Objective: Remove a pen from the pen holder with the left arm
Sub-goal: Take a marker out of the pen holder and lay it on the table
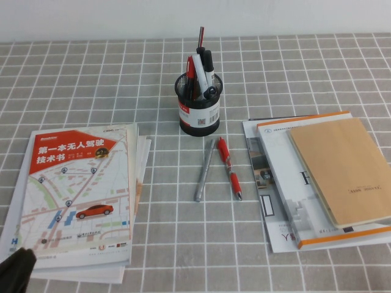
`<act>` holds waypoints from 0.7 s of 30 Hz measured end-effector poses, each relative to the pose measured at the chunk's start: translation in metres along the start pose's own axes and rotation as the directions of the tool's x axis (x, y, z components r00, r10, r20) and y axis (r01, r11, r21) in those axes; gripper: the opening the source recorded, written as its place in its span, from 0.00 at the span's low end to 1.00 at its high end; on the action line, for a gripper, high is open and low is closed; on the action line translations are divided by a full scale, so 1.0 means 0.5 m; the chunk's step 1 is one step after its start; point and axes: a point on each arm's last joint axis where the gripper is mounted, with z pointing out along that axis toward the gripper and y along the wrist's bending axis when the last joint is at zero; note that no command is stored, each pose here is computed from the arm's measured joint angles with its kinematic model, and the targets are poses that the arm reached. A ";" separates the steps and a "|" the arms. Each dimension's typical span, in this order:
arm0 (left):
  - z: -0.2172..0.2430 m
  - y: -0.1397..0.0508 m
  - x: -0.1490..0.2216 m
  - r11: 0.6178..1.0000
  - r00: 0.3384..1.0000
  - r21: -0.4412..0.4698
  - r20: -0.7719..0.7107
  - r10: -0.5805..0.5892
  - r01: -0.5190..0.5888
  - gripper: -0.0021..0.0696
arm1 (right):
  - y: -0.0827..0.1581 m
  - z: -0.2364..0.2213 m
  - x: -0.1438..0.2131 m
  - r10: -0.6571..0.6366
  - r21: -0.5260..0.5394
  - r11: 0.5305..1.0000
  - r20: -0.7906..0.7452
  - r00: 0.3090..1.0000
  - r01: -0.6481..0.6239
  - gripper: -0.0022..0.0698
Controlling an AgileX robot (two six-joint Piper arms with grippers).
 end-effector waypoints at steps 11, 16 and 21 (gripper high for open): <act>-0.033 0.032 0.037 0.963 0.984 -0.229 -0.141 0.113 -0.143 0.03 | 0.000 0.000 0.000 0.000 0.000 1.000 0.000 1.000 0.000 0.01; -0.035 0.038 0.041 0.950 0.983 -0.281 -0.156 0.092 -0.134 0.03 | 0.000 0.000 0.000 0.000 0.000 1.000 0.000 1.000 0.000 0.01; -0.034 0.036 0.041 0.956 0.989 -0.284 -0.143 0.037 -0.077 0.03 | 0.000 0.000 0.000 0.000 0.000 1.000 0.000 1.000 0.000 0.01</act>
